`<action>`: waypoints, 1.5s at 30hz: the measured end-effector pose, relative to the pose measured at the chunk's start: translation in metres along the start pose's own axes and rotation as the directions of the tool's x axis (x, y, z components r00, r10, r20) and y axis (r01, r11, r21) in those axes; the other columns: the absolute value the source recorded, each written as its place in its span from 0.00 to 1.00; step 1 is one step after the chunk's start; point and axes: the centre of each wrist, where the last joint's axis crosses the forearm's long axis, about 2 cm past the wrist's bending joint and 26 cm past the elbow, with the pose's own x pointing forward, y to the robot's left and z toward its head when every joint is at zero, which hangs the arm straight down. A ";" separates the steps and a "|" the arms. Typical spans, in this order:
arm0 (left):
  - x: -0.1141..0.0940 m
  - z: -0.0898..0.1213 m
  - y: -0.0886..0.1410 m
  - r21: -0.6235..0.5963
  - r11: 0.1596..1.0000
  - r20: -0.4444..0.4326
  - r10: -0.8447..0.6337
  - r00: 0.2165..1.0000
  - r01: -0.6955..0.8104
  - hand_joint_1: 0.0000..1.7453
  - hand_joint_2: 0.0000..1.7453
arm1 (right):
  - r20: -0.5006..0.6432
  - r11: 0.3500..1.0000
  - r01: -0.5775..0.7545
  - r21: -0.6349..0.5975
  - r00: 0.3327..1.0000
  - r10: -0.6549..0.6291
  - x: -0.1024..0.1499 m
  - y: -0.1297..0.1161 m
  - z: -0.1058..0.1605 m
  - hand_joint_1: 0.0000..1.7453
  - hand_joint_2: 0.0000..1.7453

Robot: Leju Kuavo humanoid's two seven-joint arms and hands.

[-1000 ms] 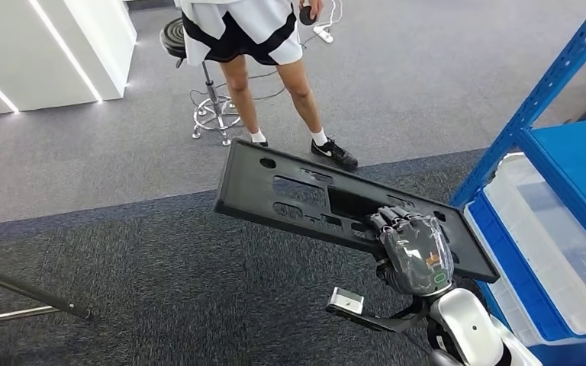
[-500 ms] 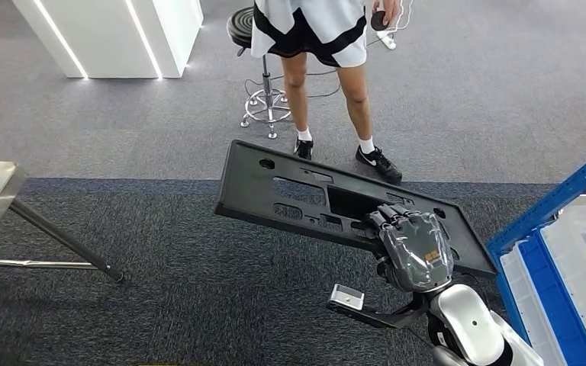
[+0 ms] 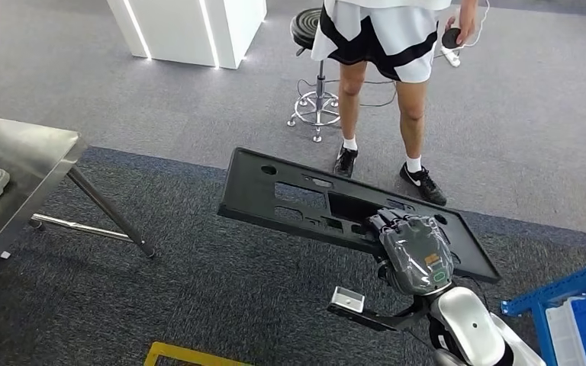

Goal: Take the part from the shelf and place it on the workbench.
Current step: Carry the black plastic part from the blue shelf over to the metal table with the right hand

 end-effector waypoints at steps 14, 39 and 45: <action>0.002 0.000 0.000 0.000 1.000 0.005 -0.004 1.000 0.004 0.00 1.00 | -0.005 1.000 -0.003 -0.012 1.000 0.003 0.000 -0.003 -0.002 0.97 1.00; 0.001 0.000 0.001 -0.008 1.000 0.005 -0.008 1.000 0.009 0.00 1.00 | -0.003 1.000 -0.009 0.004 1.000 0.009 -0.001 -0.001 0.002 0.97 1.00; 0.001 0.000 0.002 -0.007 1.000 0.002 -0.014 1.000 0.014 0.00 1.00 | 0.000 1.000 -0.015 0.006 1.000 0.015 -0.002 -0.002 0.000 0.97 1.00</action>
